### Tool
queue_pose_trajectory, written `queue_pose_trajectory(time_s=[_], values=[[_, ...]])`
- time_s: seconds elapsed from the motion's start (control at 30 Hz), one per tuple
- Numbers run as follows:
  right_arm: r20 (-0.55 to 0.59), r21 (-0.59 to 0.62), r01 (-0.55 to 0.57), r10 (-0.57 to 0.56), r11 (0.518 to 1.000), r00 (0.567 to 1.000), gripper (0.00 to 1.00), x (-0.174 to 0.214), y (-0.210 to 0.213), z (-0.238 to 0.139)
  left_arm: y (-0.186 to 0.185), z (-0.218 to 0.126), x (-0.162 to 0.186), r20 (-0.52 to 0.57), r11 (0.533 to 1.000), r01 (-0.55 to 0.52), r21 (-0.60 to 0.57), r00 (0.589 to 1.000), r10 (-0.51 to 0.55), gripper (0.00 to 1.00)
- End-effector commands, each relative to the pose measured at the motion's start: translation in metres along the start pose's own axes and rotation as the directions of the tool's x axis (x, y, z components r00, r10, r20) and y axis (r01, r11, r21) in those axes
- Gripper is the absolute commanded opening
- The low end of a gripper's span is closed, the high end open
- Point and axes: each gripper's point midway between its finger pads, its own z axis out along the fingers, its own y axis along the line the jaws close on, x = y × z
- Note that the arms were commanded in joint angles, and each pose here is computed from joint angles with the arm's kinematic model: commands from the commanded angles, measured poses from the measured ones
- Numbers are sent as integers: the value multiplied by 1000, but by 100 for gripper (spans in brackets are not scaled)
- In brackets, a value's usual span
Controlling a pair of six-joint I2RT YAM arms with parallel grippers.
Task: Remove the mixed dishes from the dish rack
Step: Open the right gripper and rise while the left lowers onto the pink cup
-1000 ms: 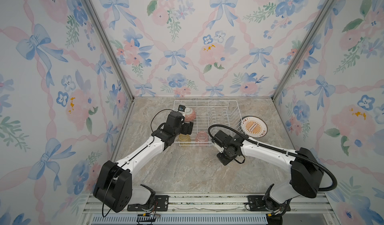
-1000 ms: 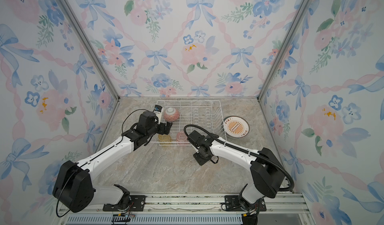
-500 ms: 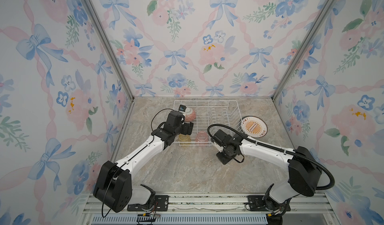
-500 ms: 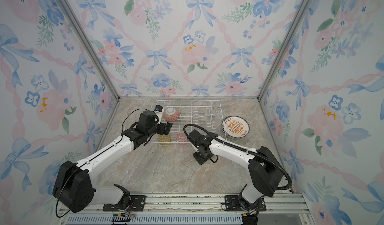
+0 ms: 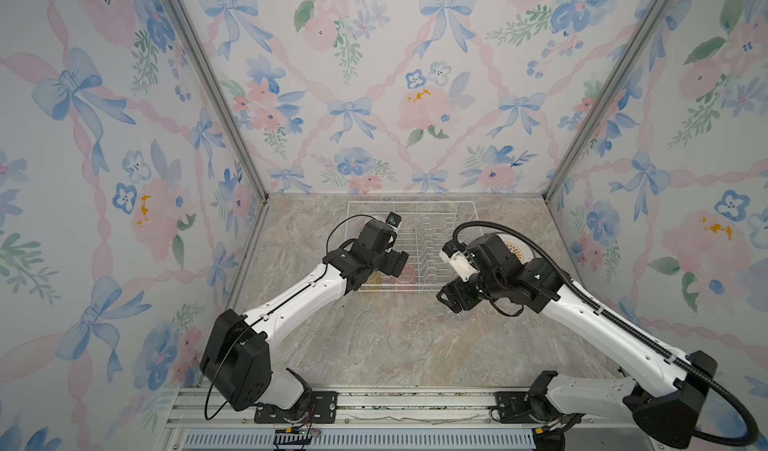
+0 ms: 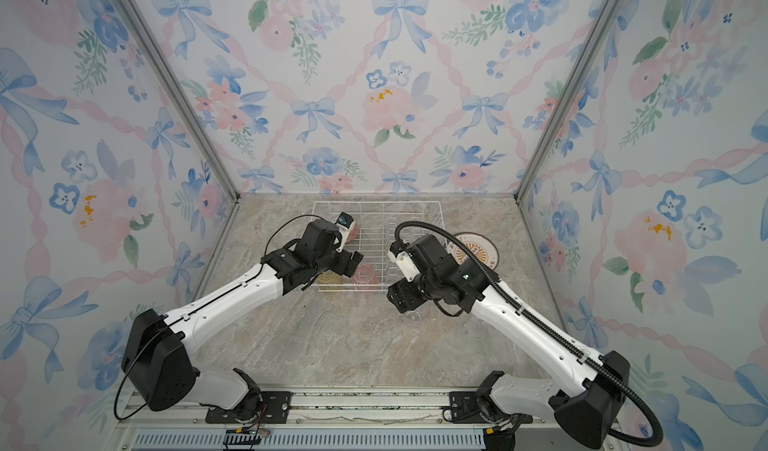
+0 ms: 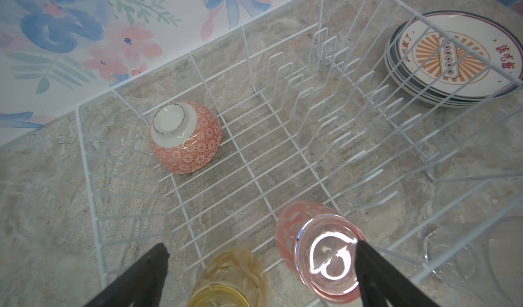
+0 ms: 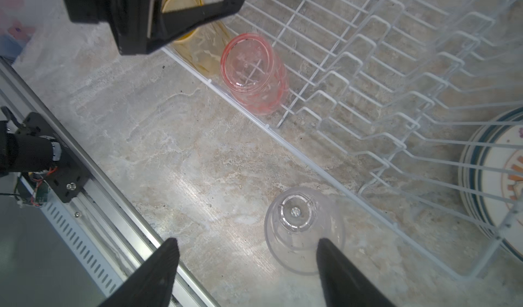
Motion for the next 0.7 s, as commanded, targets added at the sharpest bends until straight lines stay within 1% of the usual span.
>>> queue_pose_trajectory(time_s=[0.0,0.2,0.47,0.67], values=[[53,-42,-59,61,997,997,80,-6,-7,-17,-13,6,19,-117,998,-38,44,992,43,98],[103,-11,-122,123,992,987,80,-4,-27,-25,-34,14,36,-209,994,-36,100,976,56,98],[132,-11,-140,140,990,981,80,-6,-33,-25,-58,17,40,-228,986,-21,168,972,60,98],[137,-11,-150,150,989,979,80,-4,-36,-25,-61,29,50,-268,987,-16,160,962,59,98]])
